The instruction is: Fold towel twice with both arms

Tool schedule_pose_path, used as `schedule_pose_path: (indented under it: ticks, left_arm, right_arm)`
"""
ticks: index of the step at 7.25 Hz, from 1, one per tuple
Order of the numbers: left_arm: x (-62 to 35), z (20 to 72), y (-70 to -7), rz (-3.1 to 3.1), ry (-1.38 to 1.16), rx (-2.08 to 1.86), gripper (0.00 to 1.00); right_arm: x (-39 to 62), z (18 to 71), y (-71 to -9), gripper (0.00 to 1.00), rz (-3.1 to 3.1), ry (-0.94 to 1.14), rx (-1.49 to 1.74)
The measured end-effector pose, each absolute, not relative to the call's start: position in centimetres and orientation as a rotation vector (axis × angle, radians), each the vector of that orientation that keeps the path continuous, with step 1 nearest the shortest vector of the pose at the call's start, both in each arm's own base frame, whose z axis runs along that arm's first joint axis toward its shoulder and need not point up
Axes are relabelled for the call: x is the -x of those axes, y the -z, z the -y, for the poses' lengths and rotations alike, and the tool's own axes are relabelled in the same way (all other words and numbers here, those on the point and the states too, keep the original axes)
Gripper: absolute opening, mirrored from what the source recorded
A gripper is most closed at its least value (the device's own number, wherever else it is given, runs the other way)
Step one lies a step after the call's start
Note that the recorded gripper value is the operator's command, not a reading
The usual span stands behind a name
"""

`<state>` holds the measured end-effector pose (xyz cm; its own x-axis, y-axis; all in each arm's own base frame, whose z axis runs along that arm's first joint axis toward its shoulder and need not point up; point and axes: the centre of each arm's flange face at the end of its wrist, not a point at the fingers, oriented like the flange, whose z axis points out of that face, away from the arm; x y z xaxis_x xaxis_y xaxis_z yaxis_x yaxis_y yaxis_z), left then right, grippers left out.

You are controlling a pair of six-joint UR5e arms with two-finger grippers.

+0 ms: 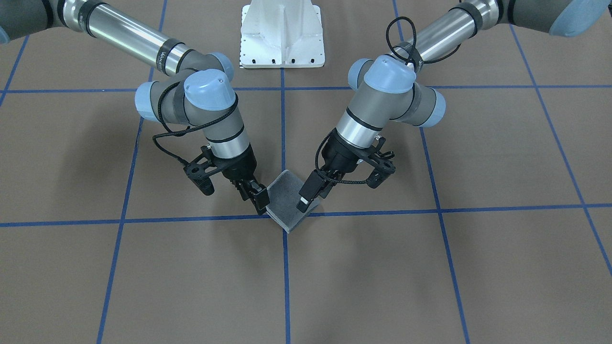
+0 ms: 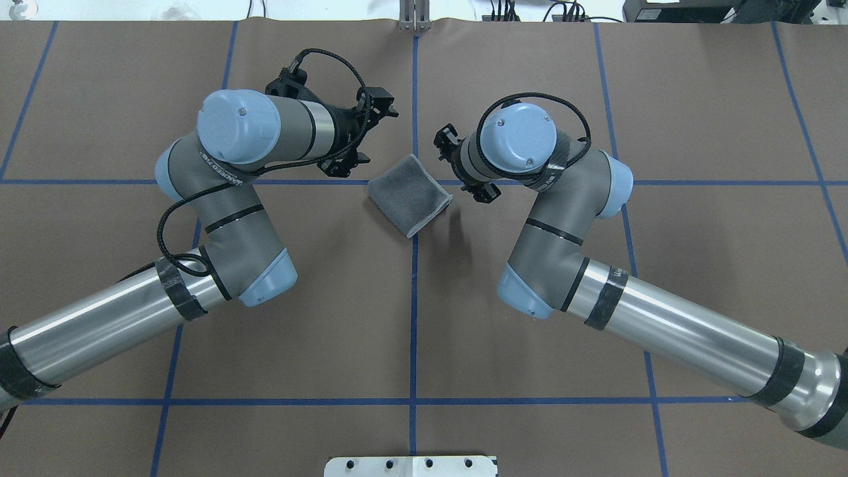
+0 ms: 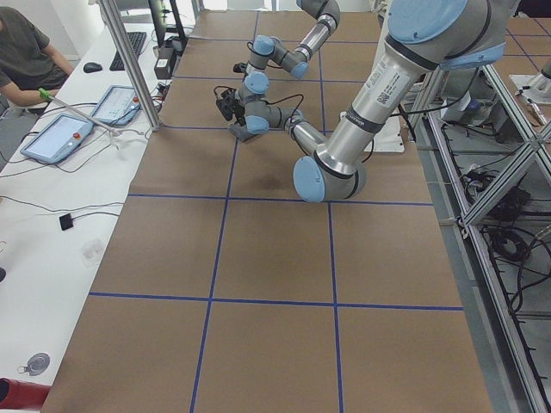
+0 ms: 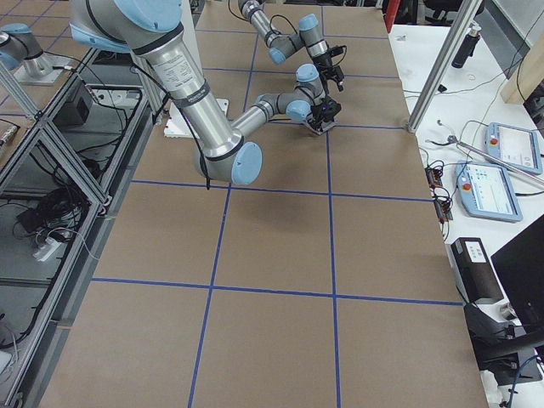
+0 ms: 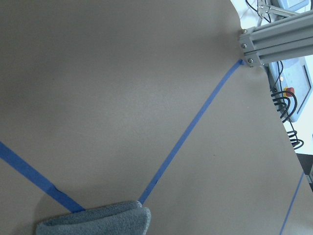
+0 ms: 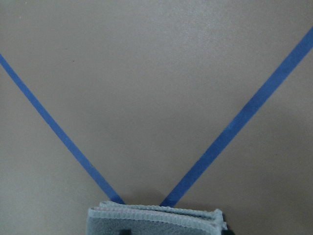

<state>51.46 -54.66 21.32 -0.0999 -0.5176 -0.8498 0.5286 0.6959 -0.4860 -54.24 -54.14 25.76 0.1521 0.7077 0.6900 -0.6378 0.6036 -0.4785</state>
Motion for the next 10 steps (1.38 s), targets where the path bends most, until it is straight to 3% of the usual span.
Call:
schedule_pose_path:
  ticks: [4,10]
  left_arm:
    - [-55.6,52.5,-24.1,-1.550,0.902,-0.114,1.00]
    - [-58.6,52.6,-27.0,-1.542,0.905,-0.126,1.00]
  right_arm:
    - [47.6,55.9,-30.1,1.00,1.014,-0.897,0.113]
    - [46.5,56.2,-30.6,1.00,1.012,-0.892,0.118]
